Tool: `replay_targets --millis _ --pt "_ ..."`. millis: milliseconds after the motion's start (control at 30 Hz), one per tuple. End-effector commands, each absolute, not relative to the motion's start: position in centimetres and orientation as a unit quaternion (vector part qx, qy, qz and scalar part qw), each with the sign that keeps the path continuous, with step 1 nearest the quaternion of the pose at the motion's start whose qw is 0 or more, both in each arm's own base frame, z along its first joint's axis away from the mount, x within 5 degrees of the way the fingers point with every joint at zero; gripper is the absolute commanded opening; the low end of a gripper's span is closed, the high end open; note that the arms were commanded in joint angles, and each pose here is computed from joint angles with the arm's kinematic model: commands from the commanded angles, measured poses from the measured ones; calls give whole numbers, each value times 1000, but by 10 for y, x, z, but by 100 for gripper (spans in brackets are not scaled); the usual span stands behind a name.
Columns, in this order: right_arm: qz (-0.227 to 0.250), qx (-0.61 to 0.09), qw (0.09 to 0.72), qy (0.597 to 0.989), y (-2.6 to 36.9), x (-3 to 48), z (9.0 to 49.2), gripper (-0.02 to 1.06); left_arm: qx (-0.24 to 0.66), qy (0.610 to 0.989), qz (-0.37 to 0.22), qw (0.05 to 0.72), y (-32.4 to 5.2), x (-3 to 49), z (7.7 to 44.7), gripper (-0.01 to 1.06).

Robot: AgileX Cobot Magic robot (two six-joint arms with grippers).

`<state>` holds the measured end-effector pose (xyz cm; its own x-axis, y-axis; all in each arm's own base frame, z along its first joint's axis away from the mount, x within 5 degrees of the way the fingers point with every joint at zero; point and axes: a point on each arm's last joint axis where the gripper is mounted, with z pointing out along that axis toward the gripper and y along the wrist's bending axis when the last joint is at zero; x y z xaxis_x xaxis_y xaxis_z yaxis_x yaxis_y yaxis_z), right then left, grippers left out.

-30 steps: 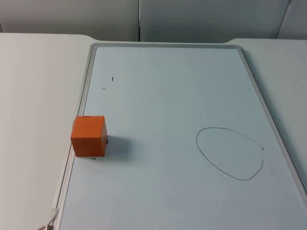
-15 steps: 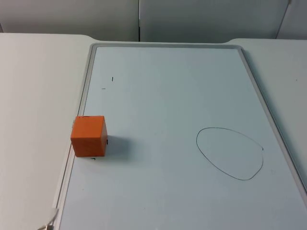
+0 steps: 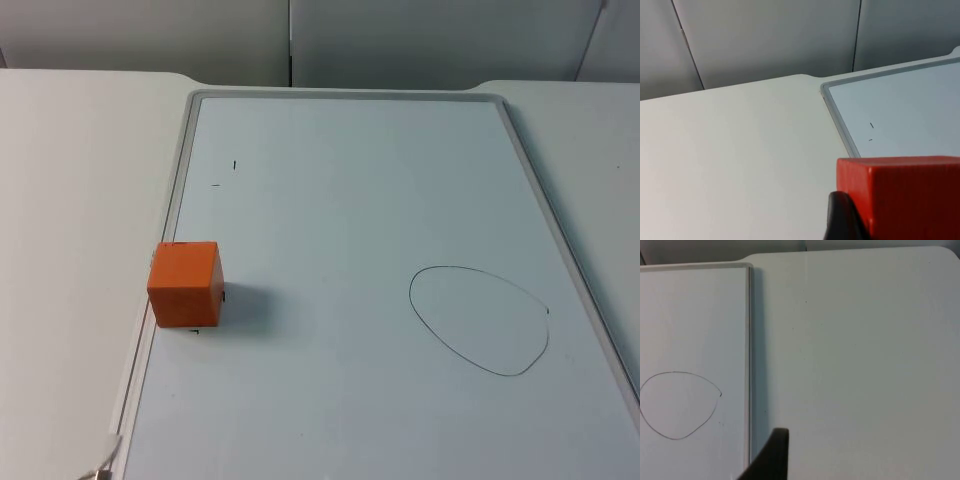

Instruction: Pick up one cube with the left hand and another cube with the right hand. First place the cube in the right hand at the target position, then stack the cube in the left hand on top.

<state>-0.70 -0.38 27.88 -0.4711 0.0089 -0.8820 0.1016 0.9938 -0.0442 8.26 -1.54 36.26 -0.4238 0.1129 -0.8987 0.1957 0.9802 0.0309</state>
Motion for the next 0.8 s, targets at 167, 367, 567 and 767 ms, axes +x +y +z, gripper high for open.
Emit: replay_targets --millis 167,367,567,767 --pt "-47 36 517 854 -4 -7 278 99 93 839 -43 535 -16 82 362 0" --pt "-39 -21 544 838 4 -8 288 99 93 839 -44 535 -16 82 362 0" --pt "-4 -65 583 810 12 15 320 99 93 839 -44 535 -16 82 362 0" --pt "61 -109 603 788 21 83 384 99 93 840 -43 533 -16 82 362 0"
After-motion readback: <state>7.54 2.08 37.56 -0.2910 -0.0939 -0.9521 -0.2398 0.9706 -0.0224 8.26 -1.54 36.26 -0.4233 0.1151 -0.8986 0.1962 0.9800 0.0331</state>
